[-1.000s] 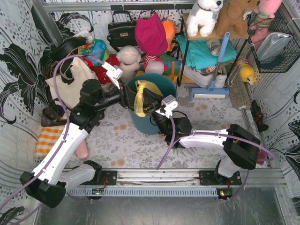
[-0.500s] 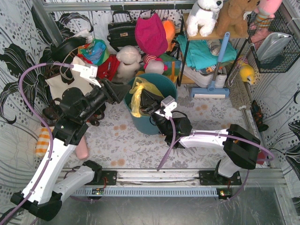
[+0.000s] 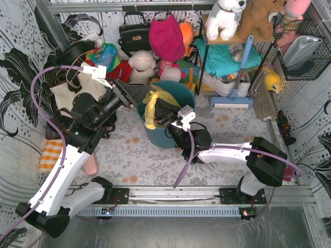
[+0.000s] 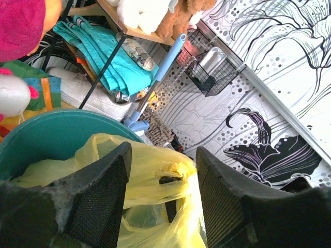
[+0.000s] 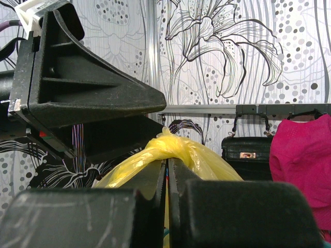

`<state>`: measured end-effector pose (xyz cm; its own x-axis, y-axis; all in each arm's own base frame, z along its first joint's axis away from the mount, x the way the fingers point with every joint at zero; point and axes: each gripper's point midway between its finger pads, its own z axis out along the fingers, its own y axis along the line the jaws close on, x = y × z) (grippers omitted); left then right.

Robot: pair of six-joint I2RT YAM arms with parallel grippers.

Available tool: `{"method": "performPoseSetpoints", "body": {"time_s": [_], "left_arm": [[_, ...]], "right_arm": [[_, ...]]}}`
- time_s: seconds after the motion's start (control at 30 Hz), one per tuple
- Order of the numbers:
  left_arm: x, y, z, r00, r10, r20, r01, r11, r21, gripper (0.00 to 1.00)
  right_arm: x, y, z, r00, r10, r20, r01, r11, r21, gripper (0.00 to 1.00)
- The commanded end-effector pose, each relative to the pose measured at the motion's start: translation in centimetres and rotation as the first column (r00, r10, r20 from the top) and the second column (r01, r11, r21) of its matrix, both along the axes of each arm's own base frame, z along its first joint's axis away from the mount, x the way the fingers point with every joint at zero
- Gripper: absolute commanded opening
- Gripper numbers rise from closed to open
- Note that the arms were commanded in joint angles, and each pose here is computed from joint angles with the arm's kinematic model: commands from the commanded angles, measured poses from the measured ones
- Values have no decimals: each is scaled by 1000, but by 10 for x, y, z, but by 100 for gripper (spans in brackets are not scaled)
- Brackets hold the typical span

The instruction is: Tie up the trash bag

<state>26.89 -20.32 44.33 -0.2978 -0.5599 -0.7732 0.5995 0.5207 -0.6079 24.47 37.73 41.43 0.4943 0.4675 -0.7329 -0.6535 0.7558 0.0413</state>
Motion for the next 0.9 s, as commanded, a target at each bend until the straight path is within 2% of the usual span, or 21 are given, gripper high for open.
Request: {"method": "performPoseSetpoints", "body": {"time_s": [0.0, 0.43, 0.7, 0.87], "left_arm": [[-2, -9, 9, 997, -55, 50, 56, 998, -22, 62], [-6, -20, -25, 991, -128, -32, 128, 992, -1, 63], [-23, -33, -30, 969, -246, -37, 245, 969, -21, 63], [-21, -32, -29, 974, -226, -35, 225, 974, -29, 44]], "right_arm": [[-9, -15, 26, 999, 13, 42, -18, 992, 123, 0], [-7, -12, 30, 999, 3, 52, -9, 992, 123, 0], [-7, -10, 31, 998, 5, 55, -11, 992, 124, 0], [-8, -8, 30, 998, 13, 58, -20, 993, 120, 0]]}}
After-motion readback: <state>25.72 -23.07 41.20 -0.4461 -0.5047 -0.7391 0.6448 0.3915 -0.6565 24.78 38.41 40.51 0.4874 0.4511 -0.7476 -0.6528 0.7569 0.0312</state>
